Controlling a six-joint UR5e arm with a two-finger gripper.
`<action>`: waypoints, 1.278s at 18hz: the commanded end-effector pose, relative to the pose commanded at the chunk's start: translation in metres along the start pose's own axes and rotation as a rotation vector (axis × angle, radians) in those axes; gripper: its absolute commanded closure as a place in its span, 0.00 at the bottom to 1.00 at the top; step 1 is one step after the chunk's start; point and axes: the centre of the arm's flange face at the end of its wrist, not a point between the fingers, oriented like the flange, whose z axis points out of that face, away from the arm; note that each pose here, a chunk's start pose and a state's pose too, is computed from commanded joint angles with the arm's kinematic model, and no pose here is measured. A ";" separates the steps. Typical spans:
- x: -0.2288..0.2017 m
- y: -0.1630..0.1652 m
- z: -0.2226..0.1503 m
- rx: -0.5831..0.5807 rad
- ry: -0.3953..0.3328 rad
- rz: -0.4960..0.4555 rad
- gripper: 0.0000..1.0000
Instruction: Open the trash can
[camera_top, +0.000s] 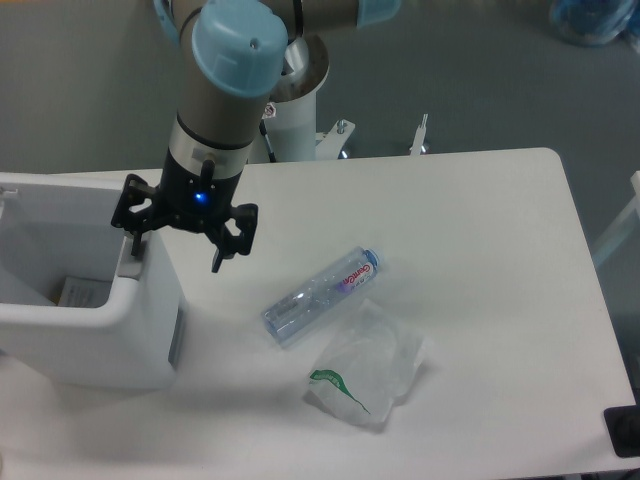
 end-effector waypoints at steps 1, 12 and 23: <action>-0.006 -0.003 -0.009 0.016 -0.009 -0.005 0.00; -0.155 -0.009 -0.058 0.105 -0.213 0.011 0.00; -0.291 0.017 -0.037 -0.056 -0.329 0.146 0.00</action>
